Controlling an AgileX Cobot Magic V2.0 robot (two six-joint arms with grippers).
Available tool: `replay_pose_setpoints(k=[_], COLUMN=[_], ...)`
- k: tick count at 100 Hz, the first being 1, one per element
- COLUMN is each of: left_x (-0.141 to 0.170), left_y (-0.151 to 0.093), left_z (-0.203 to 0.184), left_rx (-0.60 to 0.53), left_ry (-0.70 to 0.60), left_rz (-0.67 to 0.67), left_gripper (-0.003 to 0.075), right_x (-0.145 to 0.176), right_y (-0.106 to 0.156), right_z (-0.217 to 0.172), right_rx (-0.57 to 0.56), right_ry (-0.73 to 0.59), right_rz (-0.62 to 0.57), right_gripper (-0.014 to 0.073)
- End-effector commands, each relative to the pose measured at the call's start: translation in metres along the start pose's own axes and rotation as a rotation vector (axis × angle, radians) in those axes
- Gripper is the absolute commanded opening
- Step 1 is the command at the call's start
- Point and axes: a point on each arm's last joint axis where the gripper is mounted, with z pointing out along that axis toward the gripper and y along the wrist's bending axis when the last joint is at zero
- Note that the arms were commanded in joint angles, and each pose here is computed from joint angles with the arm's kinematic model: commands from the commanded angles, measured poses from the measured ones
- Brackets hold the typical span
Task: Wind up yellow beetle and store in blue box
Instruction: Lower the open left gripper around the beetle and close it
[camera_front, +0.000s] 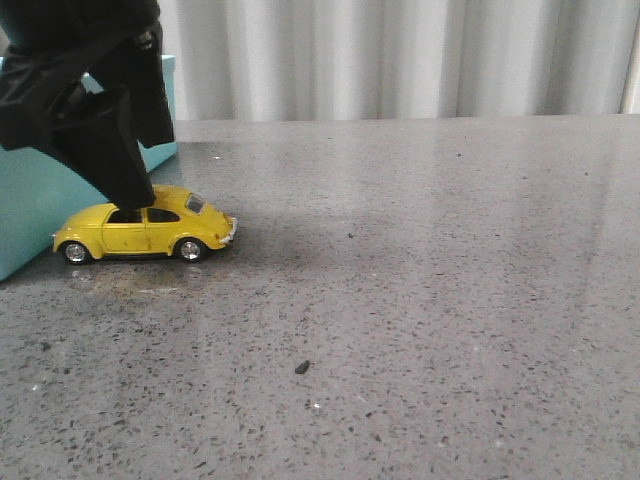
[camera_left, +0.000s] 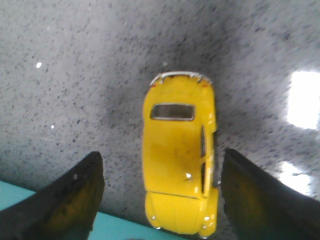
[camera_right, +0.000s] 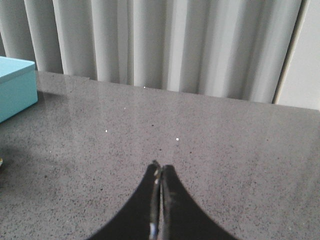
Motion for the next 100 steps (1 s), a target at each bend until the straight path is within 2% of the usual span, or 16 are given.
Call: replay_pose_setpoints(k=[1, 33, 51, 74, 90, 100], left_x=[-0.007, -0.01, -0.006, -0.001, -0.001, -0.001], left_y=[0.008, 0.009, 0.013, 0.016, 0.016, 0.016], left_z=[-0.018, 0.0, 0.018, 0.041, 0.047, 0.047], left_rx=[-0.087, -0.044, -0.012, 0.032, 0.044, 0.047], left_ry=[-0.055, -0.042, -0.006, 0.036, 0.043, 0.043], left_rz=[0.009, -0.003, -0.017, -0.03, -0.034, -0.035], left_gripper=[0.0461, 0.0467, 0.0518, 0.052, 0.0488, 0.0414], right_x=[-0.01, -0.01, -0.011, -0.011, -0.011, -0.011], right_y=[-0.001, -0.001, -0.001, -0.001, -0.001, -0.001], right_z=[-0.001, -0.001, -0.001, -0.001, -0.001, -0.001], right_rx=[0.004, -0.01, -0.027, -0.027, -0.027, -0.027], right_ry=[-0.055, -0.055, -0.059, -0.059, -0.059, -0.059], right_rz=[-0.015, -0.016, -0.018, -0.018, -0.018, -0.018], right_gripper=[-0.0053, -0.0053, -0.0053, -0.0053, -0.0053, -0.0053])
